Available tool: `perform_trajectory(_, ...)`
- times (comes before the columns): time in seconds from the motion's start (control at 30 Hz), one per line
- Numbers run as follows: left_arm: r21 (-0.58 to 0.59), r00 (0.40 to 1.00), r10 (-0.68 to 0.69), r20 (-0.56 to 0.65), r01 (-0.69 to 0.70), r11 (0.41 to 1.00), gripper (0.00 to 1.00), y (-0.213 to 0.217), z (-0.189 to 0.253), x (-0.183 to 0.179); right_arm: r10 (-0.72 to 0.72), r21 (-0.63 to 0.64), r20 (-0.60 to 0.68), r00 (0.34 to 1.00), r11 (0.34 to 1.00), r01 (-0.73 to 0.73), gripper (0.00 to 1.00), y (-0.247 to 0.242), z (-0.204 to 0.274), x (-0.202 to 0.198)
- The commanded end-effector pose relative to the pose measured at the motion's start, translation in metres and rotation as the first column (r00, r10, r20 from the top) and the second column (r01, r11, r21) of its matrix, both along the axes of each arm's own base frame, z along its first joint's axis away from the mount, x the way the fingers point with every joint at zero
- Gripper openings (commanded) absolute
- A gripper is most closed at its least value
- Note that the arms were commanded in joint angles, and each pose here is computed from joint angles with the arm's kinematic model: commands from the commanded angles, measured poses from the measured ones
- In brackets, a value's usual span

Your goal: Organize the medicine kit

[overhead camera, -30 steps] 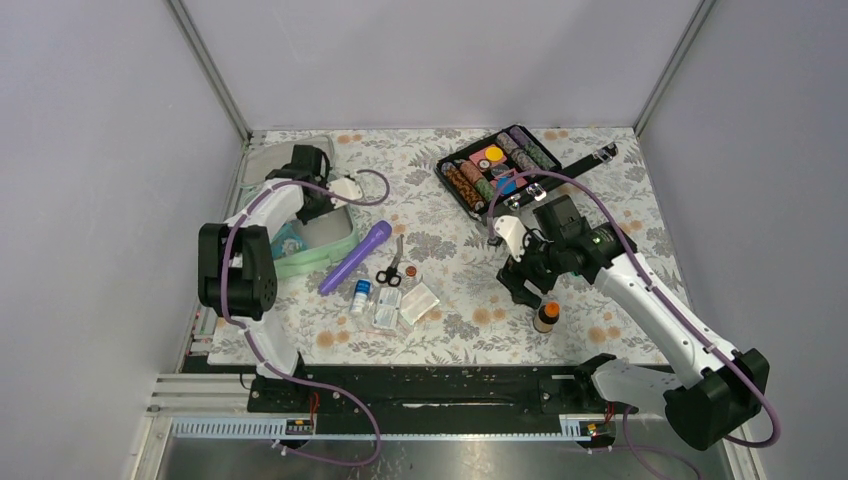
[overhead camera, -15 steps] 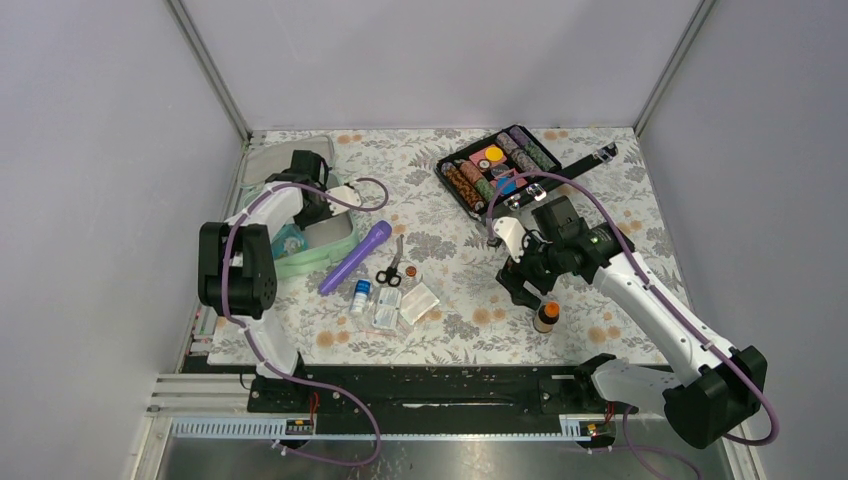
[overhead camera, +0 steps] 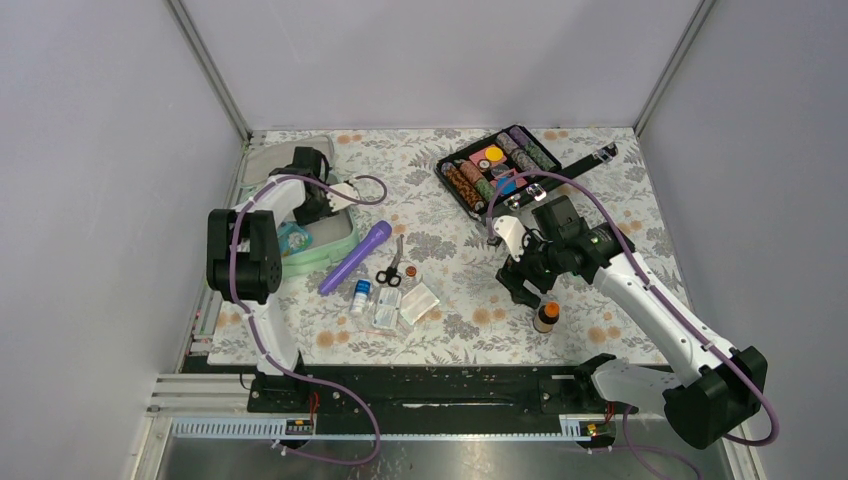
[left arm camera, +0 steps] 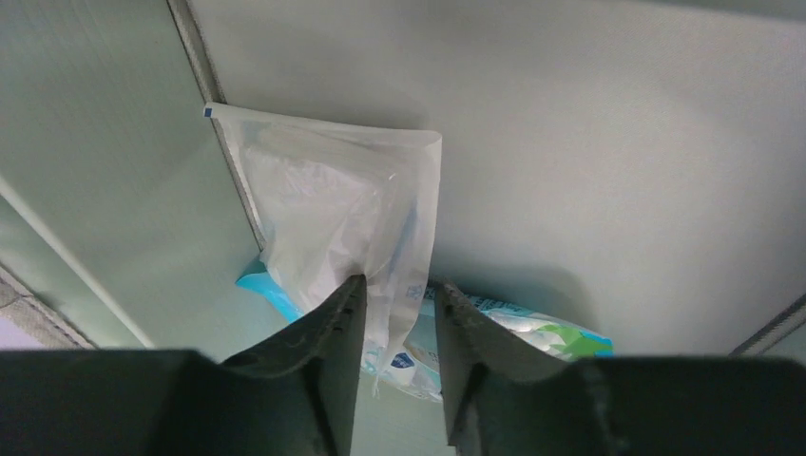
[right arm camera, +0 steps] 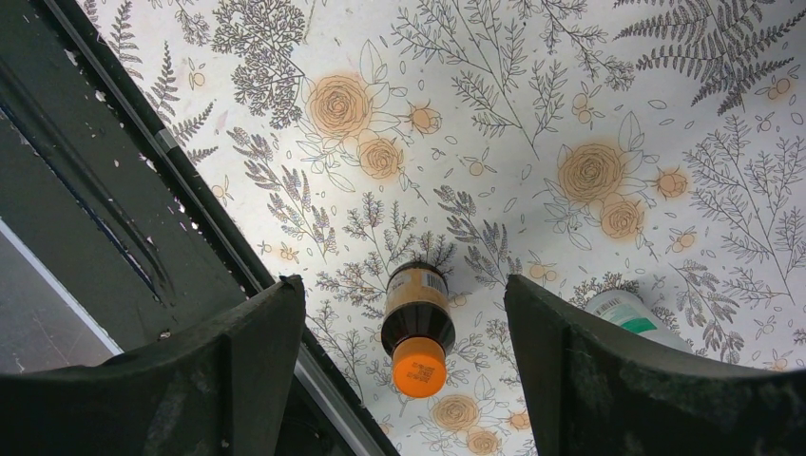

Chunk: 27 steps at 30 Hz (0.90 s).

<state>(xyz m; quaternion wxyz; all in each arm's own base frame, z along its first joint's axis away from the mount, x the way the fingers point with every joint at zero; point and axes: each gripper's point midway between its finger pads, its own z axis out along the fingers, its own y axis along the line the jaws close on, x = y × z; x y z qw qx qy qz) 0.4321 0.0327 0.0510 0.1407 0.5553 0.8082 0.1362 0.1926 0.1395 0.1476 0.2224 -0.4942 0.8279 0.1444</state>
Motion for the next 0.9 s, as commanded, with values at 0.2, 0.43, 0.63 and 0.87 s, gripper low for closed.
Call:
perform_trajectory(0.2, -0.063, 0.990, 0.108, 0.094, -0.102, 0.993, 0.53, 0.004, 0.038, -0.009, -0.006, 0.013, 0.019, 1.000, 1.000, 0.006, 0.84, 0.000, 0.005, 0.003)
perform_trajectory(0.43, -0.088, 0.958, 0.207, 0.200, -0.193, 0.977, 0.76, 0.002, 0.028, -0.008, -0.003, 0.021, 0.008, 1.000, 1.000, 0.003, 0.84, 0.003, 0.005, 0.003)
perform_trajectory(0.63, -0.031, 0.951, 0.206, 0.233, -0.204, 0.978, 0.77, 0.020, 0.018, -0.013, -0.006, 0.021, 0.012, 1.000, 1.000, 0.005, 0.84, 0.002, 0.006, 0.002)
perform_trajectory(0.87, -0.009, 0.946, 0.210, 0.246, -0.214, 0.977, 0.76, 0.040, 0.033, -0.018, -0.003, 0.018, 0.008, 1.000, 1.000, 0.003, 0.84, 0.001, 0.003, 0.000)
